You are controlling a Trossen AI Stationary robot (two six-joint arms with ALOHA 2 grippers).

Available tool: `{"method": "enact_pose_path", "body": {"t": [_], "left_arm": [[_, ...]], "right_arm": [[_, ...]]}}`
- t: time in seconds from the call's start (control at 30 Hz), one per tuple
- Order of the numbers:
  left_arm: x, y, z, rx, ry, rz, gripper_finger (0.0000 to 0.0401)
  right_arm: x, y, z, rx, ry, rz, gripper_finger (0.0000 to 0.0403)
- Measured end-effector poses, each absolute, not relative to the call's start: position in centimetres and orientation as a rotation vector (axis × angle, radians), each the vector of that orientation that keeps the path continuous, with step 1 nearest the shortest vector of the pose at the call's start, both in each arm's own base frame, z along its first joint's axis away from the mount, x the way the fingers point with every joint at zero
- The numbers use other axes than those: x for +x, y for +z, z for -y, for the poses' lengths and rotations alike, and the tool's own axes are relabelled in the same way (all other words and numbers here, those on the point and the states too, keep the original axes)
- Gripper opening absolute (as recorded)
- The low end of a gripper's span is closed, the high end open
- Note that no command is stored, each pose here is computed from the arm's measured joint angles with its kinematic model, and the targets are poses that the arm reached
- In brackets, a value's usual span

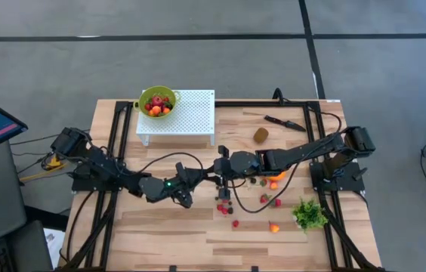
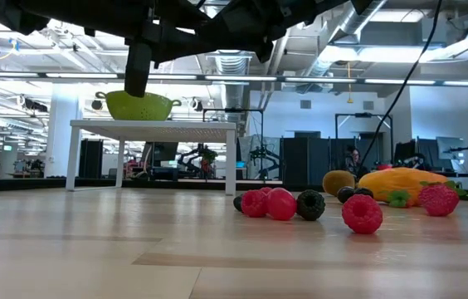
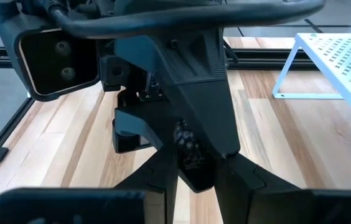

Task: Pick & Place Fruit
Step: Put the blackberry into the green strainer bowl on the shelf

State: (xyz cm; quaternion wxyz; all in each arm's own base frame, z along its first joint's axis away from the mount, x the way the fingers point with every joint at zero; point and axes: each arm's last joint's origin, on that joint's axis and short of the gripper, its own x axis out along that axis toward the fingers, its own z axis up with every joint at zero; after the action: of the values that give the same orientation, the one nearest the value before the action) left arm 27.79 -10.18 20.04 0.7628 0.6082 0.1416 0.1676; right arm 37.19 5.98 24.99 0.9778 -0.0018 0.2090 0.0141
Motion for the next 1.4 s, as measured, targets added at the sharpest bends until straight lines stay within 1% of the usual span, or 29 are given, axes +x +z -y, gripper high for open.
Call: {"method": "enact_pose_path", "body": {"t": [0.13,0.23,0.33,0.43,0.53,0.6,0.7,0.87,1.0,1.07,1.2,1.4], "left_arm": [[27.8,20.1,10.2,1.315,0.365,-0.305,0.0131],[27.8,20.1,10.2,1.293,0.366,-0.299,0.0131],[27.8,20.0,10.2,1.223,0.369,-0.281,0.0122],[27.8,20.3,10.2,1.144,0.399,-0.258,0.0113],[27.8,20.3,10.0,1.145,0.409,-0.272,0.0114],[27.6,21.1,9.6,1.112,0.440,-0.257,0.0118],[27.2,22.9,8.2,1.026,0.503,-0.221,0.0119],[25.3,27.5,4.1,0.840,0.690,-0.108,0.0111],[22.8,31.0,0.2,0.696,0.877,-0.012,0.0119],[21.4,32.1,-1.6,0.642,0.964,0.009,0.0122],[19.2,33.0,-4.0,0.529,1.071,0.016,0.0119],[18.6,31.6,-6.0,0.454,1.110,-0.110,0.0120]], "right_arm": [[37.2,25.0,-6.0,-0.005,0.029,-0.421,0.0080],[37.2,25.0,-5.9,0.018,0.022,-0.426,0.0095],[36.7,25.3,-5.8,0.025,0.017,-0.456,0.0122],[35.8,25.3,-5.7,0.020,0.016,-0.535,0.0156],[34.6,26.0,-5.5,0.045,0.004,-0.581,0.0185],[33.9,26.7,-5.4,0.080,-0.010,-0.593,0.0200],[33.5,26.7,-5.3,0.113,-0.029,-0.625,0.0213],[33.4,26.5,-5.5,0.117,-0.026,-0.641,0.0218],[33.9,25.2,-5.7,0.106,-0.030,-0.693,0.0212],[34.3,24.9,-5.8,0.107,-0.029,-0.686,0.0209],[34.8,23.3,-5.8,0.097,-0.036,-0.738,0.0203],[34.9,22.6,-5.8,0.092,-0.042,-0.771,0.0195]]}}
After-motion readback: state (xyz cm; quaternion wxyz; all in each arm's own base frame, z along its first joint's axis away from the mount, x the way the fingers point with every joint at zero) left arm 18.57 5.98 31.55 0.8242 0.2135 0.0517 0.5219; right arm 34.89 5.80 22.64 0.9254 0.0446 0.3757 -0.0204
